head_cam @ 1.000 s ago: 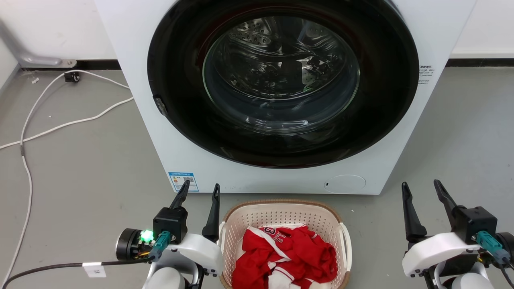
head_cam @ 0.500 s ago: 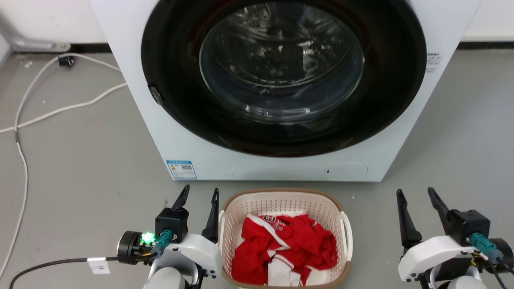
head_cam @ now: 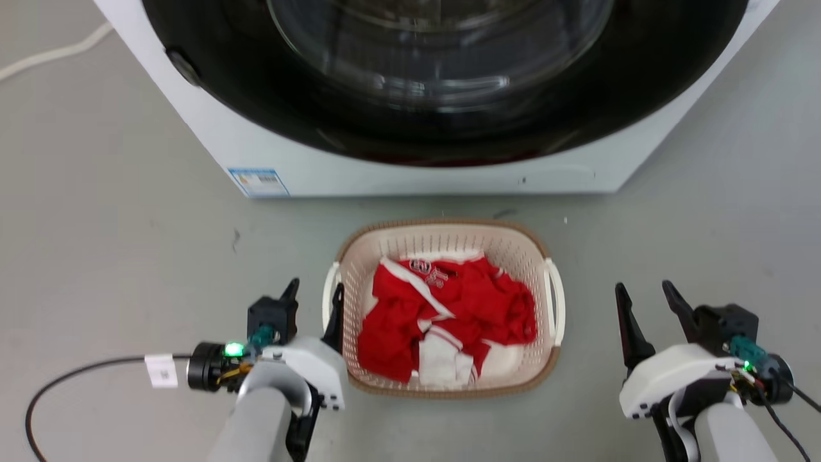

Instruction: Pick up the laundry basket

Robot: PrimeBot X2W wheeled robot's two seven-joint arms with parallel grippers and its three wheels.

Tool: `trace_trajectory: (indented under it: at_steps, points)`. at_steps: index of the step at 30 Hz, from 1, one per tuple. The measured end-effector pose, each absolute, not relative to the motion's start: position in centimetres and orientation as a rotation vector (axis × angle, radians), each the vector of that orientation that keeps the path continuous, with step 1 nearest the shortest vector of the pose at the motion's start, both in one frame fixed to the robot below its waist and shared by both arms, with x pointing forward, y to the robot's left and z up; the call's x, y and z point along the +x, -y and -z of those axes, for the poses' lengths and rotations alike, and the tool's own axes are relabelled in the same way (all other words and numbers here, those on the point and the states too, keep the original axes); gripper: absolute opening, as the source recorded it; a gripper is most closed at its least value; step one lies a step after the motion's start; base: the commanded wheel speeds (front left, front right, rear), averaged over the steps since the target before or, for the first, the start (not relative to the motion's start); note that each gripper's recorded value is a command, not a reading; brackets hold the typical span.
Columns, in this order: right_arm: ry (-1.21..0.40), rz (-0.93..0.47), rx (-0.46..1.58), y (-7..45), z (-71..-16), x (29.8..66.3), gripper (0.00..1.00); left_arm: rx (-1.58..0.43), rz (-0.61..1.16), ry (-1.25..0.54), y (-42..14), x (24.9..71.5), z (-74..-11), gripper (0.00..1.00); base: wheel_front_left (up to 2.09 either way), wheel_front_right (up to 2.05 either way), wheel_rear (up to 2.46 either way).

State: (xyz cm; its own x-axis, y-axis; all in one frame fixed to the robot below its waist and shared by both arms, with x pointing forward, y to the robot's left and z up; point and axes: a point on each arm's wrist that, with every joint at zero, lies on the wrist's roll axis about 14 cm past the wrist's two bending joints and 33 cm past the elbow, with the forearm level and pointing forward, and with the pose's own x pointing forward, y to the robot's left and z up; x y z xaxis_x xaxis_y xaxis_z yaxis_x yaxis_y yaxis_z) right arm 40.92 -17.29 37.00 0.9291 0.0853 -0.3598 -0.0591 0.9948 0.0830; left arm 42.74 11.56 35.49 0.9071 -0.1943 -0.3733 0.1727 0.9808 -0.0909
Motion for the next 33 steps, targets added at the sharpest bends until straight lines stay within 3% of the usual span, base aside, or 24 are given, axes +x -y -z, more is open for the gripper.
trace_trajectory:
  at_steps: [8,22,33]
  points:
    - [-0.508,-0.074,0.091,17.0,-31.2,42.4,1.00,-0.112,0.182,-0.538,-11.6,45.0,-29.8,1.00,0.00,0.00,0.00]
    - [-0.791,-0.126,0.118,15.4,-21.3,43.2,1.00,-0.113,0.212,-0.881,-11.7,45.1,-18.4,1.00,0.00,0.00,0.00]
    - [-0.905,-0.174,0.100,14.4,-17.4,44.3,1.00,-0.101,0.220,-1.021,-12.0,45.7,-14.4,1.00,0.00,0.00,0.00]
